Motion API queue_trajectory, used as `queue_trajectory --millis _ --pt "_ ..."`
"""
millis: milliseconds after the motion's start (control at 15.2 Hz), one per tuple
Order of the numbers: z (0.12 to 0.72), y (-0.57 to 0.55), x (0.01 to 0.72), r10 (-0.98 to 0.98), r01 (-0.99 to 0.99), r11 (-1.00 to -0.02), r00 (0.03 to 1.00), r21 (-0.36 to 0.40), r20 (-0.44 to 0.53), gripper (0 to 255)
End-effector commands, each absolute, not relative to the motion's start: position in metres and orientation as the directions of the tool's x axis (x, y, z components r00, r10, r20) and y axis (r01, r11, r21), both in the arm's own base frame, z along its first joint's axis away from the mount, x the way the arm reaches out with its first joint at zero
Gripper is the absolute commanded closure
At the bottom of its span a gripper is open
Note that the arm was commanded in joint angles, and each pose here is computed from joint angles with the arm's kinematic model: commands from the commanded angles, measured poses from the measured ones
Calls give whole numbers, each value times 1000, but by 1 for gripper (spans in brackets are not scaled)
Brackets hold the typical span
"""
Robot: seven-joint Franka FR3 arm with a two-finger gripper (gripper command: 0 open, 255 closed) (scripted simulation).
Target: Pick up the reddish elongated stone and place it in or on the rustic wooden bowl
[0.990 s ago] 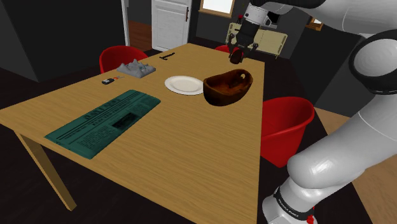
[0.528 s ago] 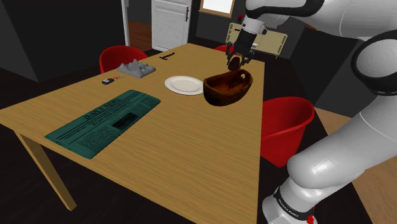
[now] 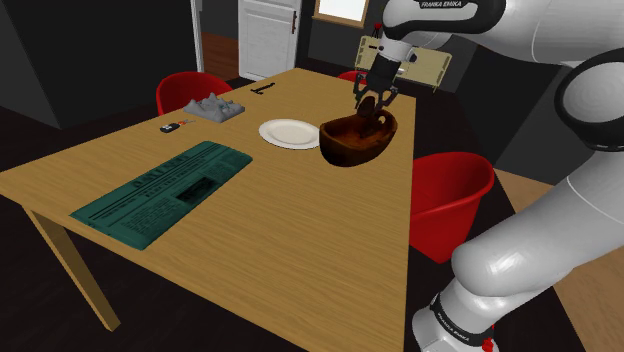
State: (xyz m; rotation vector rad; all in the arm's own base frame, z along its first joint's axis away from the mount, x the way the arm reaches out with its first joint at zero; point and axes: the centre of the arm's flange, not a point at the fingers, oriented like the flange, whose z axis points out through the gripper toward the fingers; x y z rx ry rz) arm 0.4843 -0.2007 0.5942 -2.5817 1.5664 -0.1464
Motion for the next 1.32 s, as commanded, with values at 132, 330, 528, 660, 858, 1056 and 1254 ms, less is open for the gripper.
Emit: queue_trajectory --millis 132,330,528,660,858,1056,1254 --pt "594 -201 484 -888 -876 -458 460 -151 22 255" --pt "594 -201 484 -888 -876 -458 460 -151 22 0" --pt "594 -201 484 -888 -876 -458 460 -151 22 0" --pt "620 -202 481 -888 -876 -458 460 -151 22 0" --pt "644 -203 477 -888 -876 -458 460 -151 22 0" --pt "644 -203 477 -888 -876 -458 460 -151 22 0" --pt "644 -203 477 -888 -876 -458 460 -151 22 0"
